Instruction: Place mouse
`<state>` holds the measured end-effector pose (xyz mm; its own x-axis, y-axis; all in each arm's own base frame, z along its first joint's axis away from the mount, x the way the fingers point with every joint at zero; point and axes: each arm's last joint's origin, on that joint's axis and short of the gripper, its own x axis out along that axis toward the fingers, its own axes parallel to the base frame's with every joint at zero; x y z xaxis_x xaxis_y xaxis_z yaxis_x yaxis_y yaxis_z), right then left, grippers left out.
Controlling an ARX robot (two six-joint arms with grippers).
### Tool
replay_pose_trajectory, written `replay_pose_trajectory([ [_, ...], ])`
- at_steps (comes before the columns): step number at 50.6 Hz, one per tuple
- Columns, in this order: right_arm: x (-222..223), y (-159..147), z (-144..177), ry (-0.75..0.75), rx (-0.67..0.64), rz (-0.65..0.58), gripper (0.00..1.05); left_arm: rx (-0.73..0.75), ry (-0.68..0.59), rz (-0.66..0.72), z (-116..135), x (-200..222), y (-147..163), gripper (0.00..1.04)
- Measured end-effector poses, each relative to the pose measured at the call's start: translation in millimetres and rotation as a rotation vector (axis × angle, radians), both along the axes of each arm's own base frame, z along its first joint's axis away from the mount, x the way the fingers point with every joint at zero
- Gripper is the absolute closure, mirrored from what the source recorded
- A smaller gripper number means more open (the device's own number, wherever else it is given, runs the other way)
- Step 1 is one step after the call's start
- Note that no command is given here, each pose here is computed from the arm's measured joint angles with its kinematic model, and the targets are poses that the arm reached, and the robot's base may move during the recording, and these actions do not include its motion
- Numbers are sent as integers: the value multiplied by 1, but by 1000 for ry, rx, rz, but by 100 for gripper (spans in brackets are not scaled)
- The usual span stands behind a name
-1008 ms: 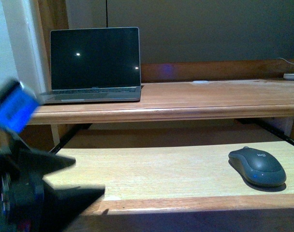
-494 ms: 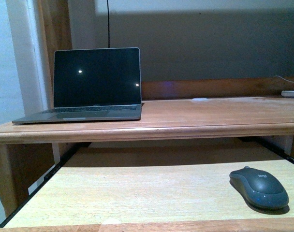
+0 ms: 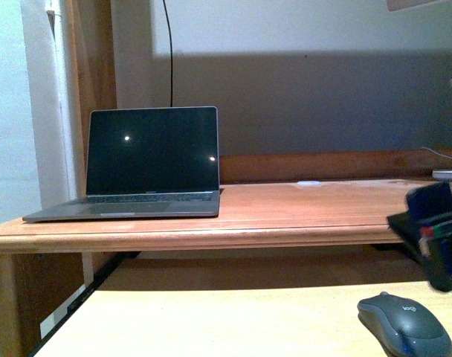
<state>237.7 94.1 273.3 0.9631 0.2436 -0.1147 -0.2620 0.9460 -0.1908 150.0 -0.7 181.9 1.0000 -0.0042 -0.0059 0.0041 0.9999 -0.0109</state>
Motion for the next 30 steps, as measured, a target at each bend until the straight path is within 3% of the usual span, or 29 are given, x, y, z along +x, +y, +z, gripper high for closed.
replay_pose_trajectory([
  [17,-1,33,-29,113,-164,0,7,0,-12,0,-13,-17,0,102],
  [30,13,43,-47,218,-162,-45,7,0,-10,0,-14,-26,0,102],
])
